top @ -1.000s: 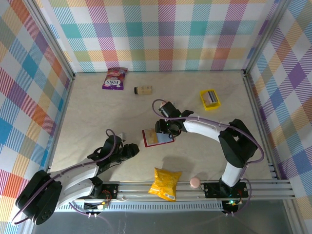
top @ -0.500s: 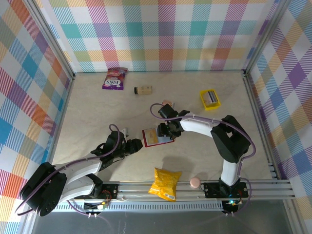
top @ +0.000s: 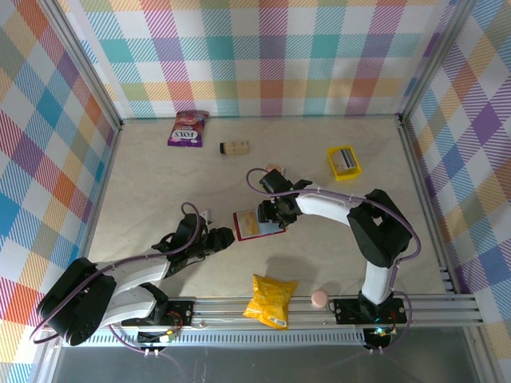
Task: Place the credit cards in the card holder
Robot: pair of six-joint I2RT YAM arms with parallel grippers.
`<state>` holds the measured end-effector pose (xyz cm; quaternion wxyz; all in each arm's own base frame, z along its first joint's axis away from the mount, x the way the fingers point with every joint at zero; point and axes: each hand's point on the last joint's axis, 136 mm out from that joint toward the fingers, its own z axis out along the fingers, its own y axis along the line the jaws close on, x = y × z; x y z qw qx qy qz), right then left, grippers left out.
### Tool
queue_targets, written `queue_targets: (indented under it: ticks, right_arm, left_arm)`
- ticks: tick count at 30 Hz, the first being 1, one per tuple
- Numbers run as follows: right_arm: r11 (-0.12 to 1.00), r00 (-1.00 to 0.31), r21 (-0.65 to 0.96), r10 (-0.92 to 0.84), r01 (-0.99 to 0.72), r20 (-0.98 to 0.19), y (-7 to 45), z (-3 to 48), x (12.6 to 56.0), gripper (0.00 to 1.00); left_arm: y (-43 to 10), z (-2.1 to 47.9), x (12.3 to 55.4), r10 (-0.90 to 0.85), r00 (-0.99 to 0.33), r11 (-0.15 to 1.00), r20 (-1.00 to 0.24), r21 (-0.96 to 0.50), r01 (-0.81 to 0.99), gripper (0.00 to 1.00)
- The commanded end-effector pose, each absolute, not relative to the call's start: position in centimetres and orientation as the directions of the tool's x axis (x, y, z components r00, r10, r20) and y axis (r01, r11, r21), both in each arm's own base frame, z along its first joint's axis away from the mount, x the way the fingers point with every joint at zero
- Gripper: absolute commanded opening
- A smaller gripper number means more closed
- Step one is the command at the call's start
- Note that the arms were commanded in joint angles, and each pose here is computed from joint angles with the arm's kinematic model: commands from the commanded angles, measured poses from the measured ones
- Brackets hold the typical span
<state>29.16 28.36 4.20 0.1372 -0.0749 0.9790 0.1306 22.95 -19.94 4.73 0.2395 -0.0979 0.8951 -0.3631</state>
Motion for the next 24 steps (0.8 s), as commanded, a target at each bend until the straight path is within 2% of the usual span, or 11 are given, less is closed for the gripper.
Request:
queue_targets:
  ticks: [1, 24]
  right_arm:
    - [0.946, -0.933, 0.239, -0.133, -0.22, -0.334, 28.9, 6.3, 29.1, 0.6]
    - [0.949, -0.971, 0.273, -0.099, -0.158, -0.219, 29.4, 2.6, 28.9, 0.61]
  left_arm:
    - [-21.1, 6.3, 23.8, -0.332, -0.857, 0.696, -0.395, -0.716, 0.061, 0.41]
    - [-21.5, 6.0, 23.9, -0.32, -0.862, 0.699, -0.393, -0.712, 0.064, 0.41]
